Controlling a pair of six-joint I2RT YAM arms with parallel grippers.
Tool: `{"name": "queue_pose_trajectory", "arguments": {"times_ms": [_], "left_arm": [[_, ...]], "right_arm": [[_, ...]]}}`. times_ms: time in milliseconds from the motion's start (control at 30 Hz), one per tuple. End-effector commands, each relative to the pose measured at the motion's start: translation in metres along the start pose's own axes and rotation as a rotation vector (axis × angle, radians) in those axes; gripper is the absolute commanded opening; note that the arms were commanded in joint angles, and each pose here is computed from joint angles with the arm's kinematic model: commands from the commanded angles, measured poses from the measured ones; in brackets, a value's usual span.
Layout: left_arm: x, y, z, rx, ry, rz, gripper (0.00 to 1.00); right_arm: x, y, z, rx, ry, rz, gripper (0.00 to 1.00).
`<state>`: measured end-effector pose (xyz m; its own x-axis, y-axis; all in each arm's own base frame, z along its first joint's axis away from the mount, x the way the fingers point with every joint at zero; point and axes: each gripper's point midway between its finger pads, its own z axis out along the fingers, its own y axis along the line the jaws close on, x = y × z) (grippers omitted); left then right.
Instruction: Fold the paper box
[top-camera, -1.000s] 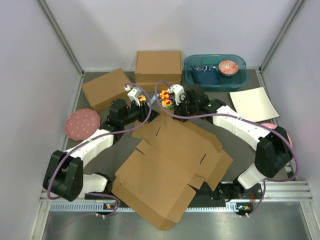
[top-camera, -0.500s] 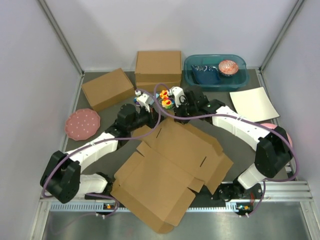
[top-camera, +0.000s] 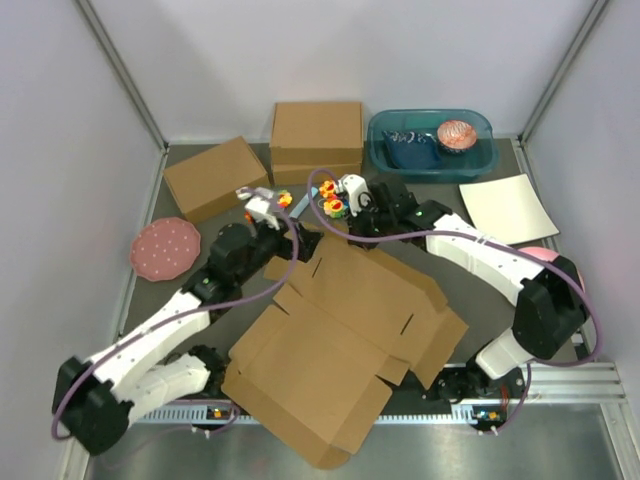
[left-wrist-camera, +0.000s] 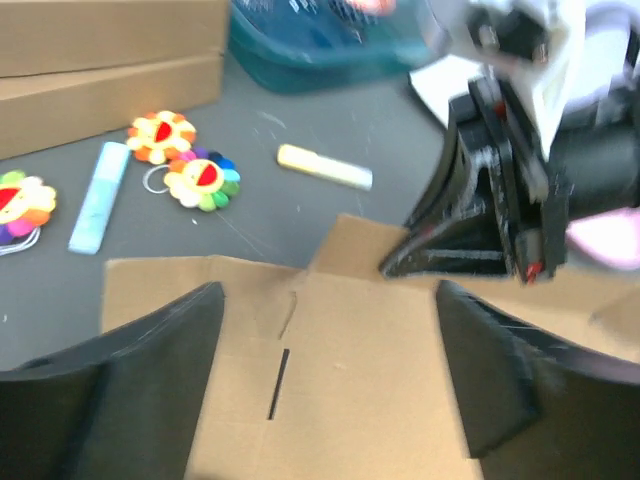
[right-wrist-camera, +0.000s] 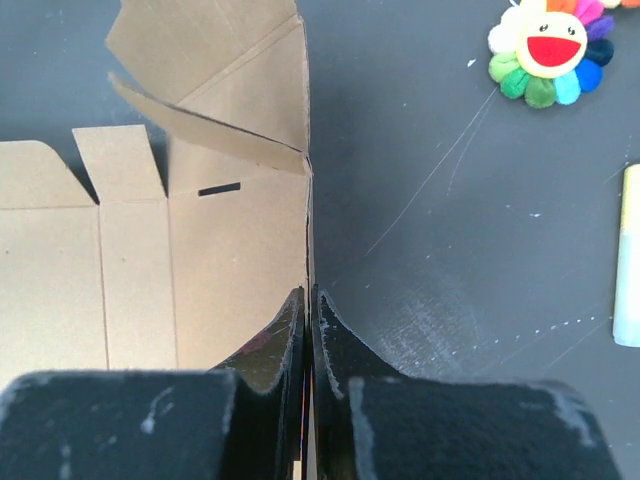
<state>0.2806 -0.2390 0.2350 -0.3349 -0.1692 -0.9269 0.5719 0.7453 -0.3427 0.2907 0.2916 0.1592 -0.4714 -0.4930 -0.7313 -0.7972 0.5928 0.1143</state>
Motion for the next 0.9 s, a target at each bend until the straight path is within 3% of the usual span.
{"name": "queue_pose_trajectory", "arguments": {"times_ms": [0,67,200,333,667,867], "left_arm": [[-0.026,0.039,-0.035,-0.242,-0.120,-0.031,0.99],[-0.018,0.045,-0.040,-0.283,-0.089,-0.065,0.98],[0.051,0.067,-0.053,-0.412,0.181,-0.128,0.91],[0.097,0.072,-0.058,-0.446,0.334,-0.186,0.91],[0.155,0.074,-0.052,-0.425,0.563,-0.188,0.93],[0.180,0.064,-0.051,-0.360,0.656,-0.225,0.82]], "right_arm": [[-0.028,0.008,-0.018,0.000,-0.106,-0.044,0.00],[-0.028,0.008,-0.019,0.002,-0.107,-0.045,0.00],[-0.027,0.010,-0.020,-0.004,-0.106,-0.042,0.00],[-0.026,0.009,-0.018,-0.002,-0.102,-0.036,0.00],[-0.023,0.010,-0.014,-0.009,-0.090,-0.031,0.00],[-0.022,0.010,-0.013,-0.007,-0.085,-0.033,0.00]]}}
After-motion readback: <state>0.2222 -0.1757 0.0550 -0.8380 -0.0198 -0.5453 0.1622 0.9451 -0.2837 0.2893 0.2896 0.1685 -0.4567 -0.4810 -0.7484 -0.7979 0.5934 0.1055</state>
